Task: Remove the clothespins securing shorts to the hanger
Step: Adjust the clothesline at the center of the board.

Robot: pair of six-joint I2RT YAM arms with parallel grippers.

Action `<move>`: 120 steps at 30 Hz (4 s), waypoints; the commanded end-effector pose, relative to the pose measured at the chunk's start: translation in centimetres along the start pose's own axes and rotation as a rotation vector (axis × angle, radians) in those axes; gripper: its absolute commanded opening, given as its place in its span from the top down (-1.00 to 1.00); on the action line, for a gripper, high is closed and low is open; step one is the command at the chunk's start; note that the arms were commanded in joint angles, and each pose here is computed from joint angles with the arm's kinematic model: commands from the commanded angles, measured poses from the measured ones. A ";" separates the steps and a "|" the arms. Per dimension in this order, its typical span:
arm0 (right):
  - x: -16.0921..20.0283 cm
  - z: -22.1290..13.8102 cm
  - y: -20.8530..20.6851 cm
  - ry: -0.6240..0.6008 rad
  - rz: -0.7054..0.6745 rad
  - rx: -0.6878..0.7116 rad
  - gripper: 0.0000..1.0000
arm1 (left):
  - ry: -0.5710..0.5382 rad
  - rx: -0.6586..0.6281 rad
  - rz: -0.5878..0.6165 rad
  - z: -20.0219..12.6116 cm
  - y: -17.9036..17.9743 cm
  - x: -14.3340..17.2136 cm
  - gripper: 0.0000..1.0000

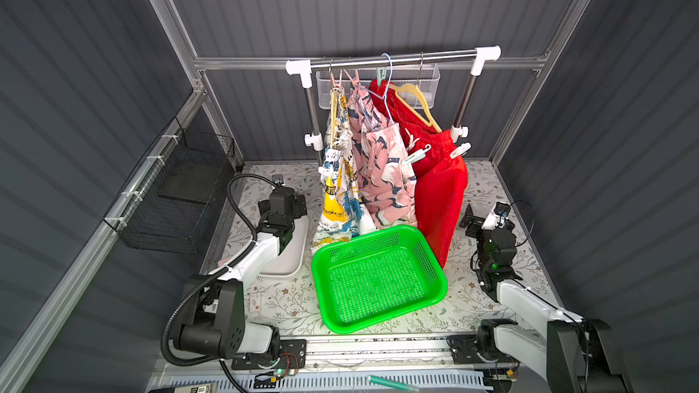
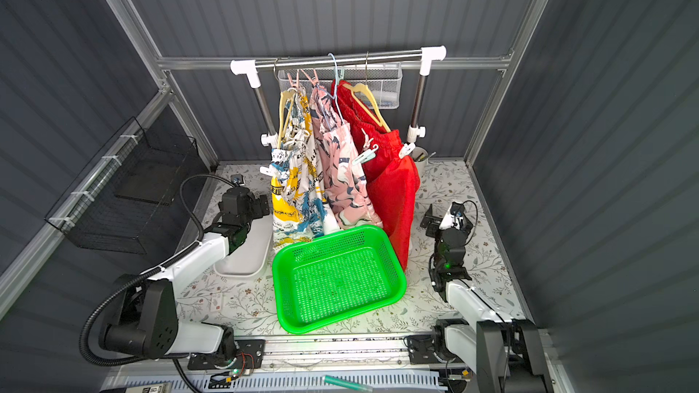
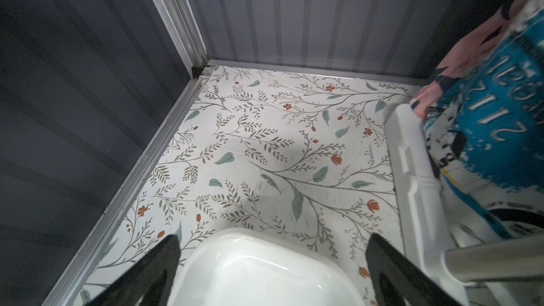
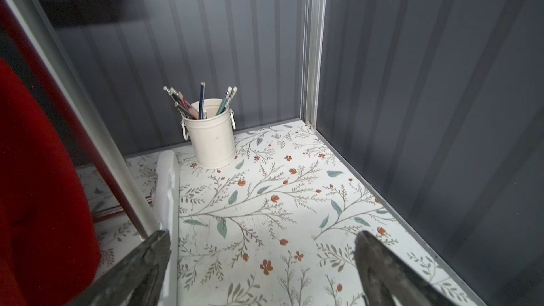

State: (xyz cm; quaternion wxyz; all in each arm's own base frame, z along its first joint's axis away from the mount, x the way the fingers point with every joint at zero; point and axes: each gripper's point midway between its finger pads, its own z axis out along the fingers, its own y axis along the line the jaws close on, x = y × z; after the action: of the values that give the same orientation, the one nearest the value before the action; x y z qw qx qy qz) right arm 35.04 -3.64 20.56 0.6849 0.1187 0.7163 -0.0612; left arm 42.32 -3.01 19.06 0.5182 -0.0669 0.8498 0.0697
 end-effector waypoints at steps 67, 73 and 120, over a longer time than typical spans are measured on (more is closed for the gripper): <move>2.9 -7.3 11.8 0.487 0.256 -0.453 -0.98 | 0.478 0.619 -0.348 -6.5 -11.0 6.5 -0.99; 2.9 -7.5 11.4 0.484 0.295 -0.471 -0.98 | 0.386 0.653 -0.350 -3.9 -12.8 4.2 -0.99; -0.3 -14.1 12.3 0.413 0.082 -0.600 -0.98 | 0.538 0.450 -0.070 -5.1 -11.5 5.7 -0.99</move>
State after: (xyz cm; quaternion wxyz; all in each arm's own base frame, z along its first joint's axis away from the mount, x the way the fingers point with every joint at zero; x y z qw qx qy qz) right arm 24.93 12.11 21.82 0.5199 -0.0448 0.8208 0.2324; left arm 40.10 -17.19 18.12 0.3284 0.0004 0.9223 -0.2038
